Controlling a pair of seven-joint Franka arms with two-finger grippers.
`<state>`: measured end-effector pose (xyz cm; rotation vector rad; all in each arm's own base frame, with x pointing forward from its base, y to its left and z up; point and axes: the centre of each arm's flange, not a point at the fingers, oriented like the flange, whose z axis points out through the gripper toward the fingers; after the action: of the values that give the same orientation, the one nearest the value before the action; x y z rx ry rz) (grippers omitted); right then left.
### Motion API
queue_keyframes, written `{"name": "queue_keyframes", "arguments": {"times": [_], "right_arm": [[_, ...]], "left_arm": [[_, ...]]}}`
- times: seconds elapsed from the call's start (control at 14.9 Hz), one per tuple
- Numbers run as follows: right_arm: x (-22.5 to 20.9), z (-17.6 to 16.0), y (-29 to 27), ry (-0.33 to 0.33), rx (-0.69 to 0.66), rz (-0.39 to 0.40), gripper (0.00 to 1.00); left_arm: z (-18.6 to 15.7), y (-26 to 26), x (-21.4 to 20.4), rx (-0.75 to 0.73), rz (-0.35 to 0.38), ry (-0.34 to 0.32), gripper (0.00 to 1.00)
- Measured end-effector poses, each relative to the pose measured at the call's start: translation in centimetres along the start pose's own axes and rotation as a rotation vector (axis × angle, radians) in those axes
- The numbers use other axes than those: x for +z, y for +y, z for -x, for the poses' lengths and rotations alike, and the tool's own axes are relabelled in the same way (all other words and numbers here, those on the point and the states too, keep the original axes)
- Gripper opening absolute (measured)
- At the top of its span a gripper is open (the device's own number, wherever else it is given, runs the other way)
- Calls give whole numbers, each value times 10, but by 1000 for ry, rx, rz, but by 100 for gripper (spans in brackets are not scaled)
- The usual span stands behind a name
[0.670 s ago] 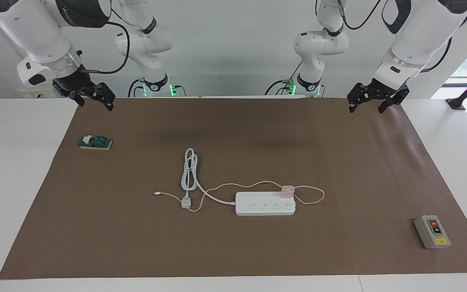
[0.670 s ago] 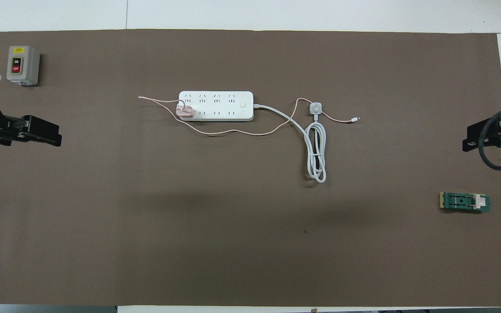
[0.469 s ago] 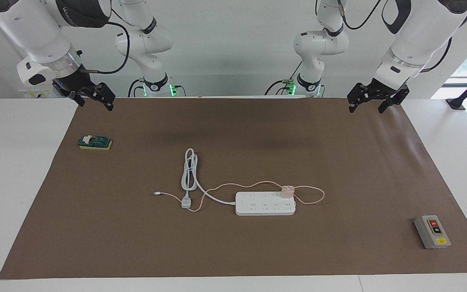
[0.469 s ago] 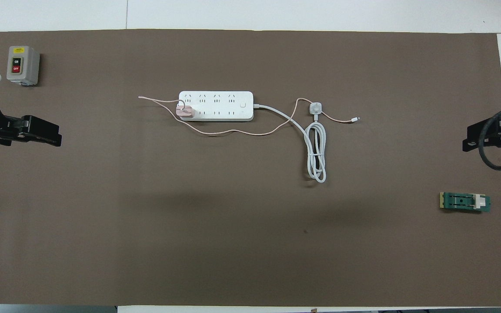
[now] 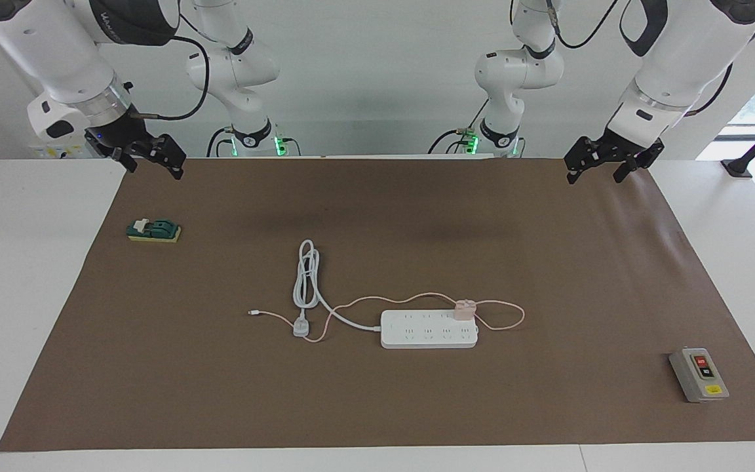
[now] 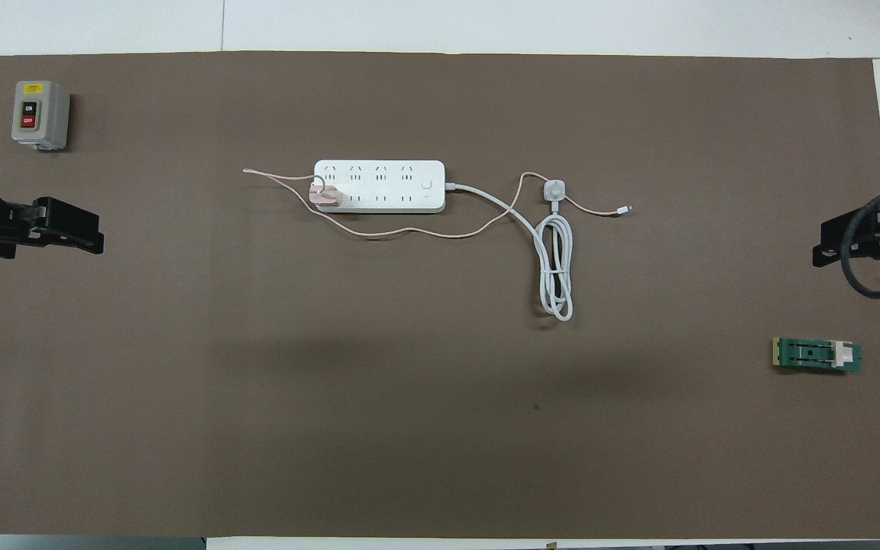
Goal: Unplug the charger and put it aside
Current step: 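Reach the left gripper to the pink charger while the right gripper approaches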
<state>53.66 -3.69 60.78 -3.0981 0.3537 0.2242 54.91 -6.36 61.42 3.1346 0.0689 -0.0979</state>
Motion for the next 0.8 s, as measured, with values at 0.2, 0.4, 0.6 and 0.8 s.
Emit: {"name": "queue_keyframes", "arguments": {"times": [0.2, 0.4, 0.6, 0.8], "right_arm": [[-1, -1, 1, 8, -31, -4, 100], [0, 0, -7, 5, -93, -17, 100], [0, 1, -14, 10, -106, -17, 100], [-4, -4, -10, 50, -95, -23, 100]], "left_arm": [[-14, 6, 6, -217, 6, 6, 100], [-29, 22, 11, -510, 38, 32, 100], [-39, 53, 35, -712, 32, 18, 100], [-54, 97, 65, -875, 54, 32, 100]]}}
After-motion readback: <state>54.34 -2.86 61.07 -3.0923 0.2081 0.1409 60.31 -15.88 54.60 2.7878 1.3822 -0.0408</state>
